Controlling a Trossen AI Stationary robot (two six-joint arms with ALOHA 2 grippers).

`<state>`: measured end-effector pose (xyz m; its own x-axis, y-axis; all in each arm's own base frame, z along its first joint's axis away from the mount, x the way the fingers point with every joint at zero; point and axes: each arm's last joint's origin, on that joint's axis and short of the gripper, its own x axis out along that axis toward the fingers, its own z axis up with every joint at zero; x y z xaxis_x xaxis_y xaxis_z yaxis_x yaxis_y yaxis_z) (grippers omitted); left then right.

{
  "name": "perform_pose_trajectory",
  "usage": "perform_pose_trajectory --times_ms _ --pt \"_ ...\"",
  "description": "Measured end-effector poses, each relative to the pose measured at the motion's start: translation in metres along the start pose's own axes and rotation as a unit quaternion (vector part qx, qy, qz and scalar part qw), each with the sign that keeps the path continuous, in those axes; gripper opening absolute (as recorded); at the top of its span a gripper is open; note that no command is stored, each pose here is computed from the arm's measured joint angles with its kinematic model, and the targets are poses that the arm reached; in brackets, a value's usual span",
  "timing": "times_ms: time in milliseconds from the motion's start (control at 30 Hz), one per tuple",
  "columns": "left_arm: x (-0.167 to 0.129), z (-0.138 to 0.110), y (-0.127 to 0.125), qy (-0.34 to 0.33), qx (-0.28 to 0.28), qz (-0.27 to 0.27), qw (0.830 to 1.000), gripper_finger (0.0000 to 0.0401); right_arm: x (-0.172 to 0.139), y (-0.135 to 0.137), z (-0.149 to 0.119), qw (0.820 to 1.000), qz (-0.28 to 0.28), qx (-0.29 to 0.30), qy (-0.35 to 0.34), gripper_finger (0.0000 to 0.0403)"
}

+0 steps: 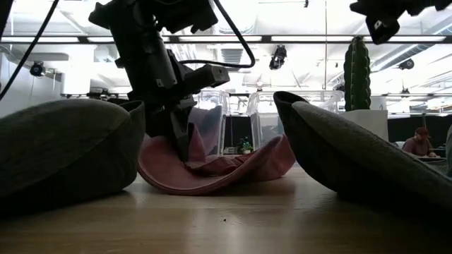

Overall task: Pick & Place hat
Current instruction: Put the red cap into the left transparent bin

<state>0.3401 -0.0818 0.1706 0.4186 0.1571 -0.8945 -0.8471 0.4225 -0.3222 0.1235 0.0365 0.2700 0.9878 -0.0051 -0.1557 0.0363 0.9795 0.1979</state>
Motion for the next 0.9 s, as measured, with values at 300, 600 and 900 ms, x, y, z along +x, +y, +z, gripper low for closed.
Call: perform_pose_trajectory --times_ms 300,600,900 --pt "-0.021 0.008 -0.001 -0.044 -0.002 -0.020 0.999 0.0006 -0.004 -0.007 -0.020 1.000 0.007 0.023 -0.016 0.0069" --pt "-0.055 0.020 -0.002 -0.082 -0.020 -0.065 0.994 0.0005 -0.003 -0.011 -0.035 1.000 0.006 0.022 -0.012 0.0075" --pt "-0.125 0.041 -0.012 -0.132 -0.029 -0.165 0.977 0.0005 -0.004 -0.012 -0.040 1.000 0.014 0.017 -0.015 0.0080"
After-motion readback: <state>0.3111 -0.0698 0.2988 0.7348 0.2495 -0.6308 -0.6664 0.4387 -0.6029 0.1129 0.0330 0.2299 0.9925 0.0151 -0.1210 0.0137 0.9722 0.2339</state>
